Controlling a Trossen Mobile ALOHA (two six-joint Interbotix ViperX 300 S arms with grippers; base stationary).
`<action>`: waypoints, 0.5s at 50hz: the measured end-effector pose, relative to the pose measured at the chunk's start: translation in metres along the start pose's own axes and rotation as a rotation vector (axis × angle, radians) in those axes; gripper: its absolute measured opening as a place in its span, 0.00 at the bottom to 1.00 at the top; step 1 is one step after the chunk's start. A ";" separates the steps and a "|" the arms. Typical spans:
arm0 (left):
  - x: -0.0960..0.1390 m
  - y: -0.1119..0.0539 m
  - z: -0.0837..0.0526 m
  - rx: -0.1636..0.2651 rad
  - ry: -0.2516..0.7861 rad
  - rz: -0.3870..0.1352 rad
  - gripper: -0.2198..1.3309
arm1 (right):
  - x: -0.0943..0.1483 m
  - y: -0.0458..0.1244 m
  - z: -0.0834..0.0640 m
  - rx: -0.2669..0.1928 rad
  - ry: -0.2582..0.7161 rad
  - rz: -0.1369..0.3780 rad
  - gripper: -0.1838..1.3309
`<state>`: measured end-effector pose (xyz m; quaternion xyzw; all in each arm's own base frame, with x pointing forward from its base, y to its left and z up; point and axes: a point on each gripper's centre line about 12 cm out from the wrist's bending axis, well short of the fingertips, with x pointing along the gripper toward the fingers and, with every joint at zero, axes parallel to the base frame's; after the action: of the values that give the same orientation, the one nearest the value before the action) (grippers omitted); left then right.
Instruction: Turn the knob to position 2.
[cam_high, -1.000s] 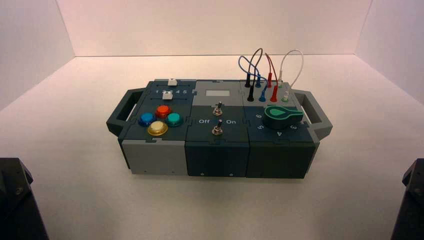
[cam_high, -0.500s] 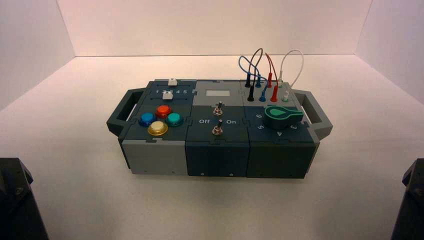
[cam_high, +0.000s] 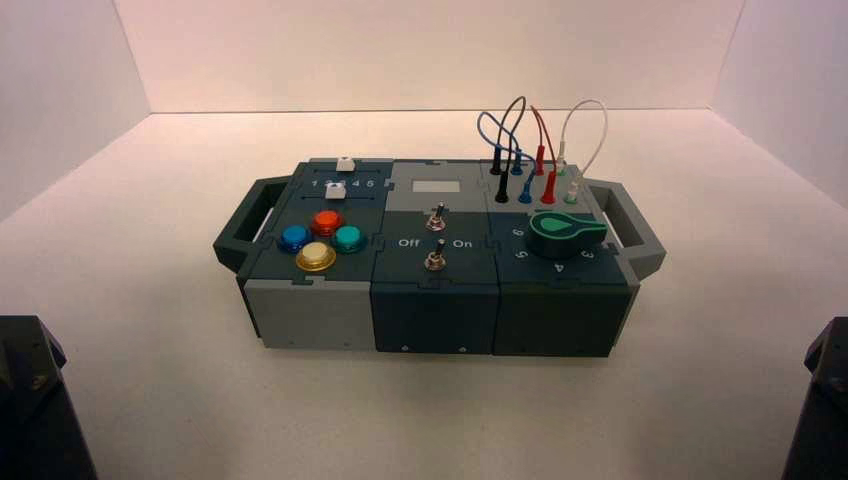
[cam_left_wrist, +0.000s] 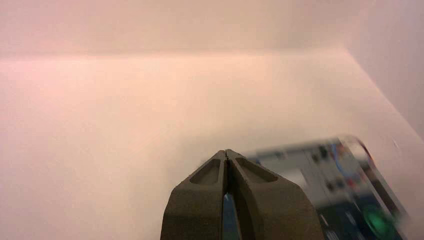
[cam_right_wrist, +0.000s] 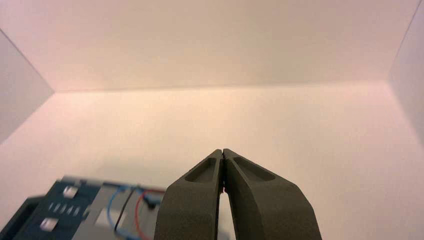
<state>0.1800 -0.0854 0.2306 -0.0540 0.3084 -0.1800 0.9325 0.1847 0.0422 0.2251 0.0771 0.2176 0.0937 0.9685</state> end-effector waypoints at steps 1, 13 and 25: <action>0.001 -0.003 -0.003 0.001 0.024 -0.012 0.03 | 0.000 0.000 -0.002 0.008 0.017 0.001 0.03; 0.008 -0.038 -0.034 0.047 0.233 -0.141 0.03 | 0.002 0.003 -0.022 0.077 0.199 0.013 0.03; 0.021 -0.066 -0.046 0.114 0.345 -0.210 0.03 | 0.016 0.019 -0.039 0.096 0.375 0.066 0.03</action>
<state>0.1477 -0.1541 0.1959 -0.0014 0.4456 -0.2998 0.8435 0.1791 0.0677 0.1878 0.1116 0.3959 0.1277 0.9025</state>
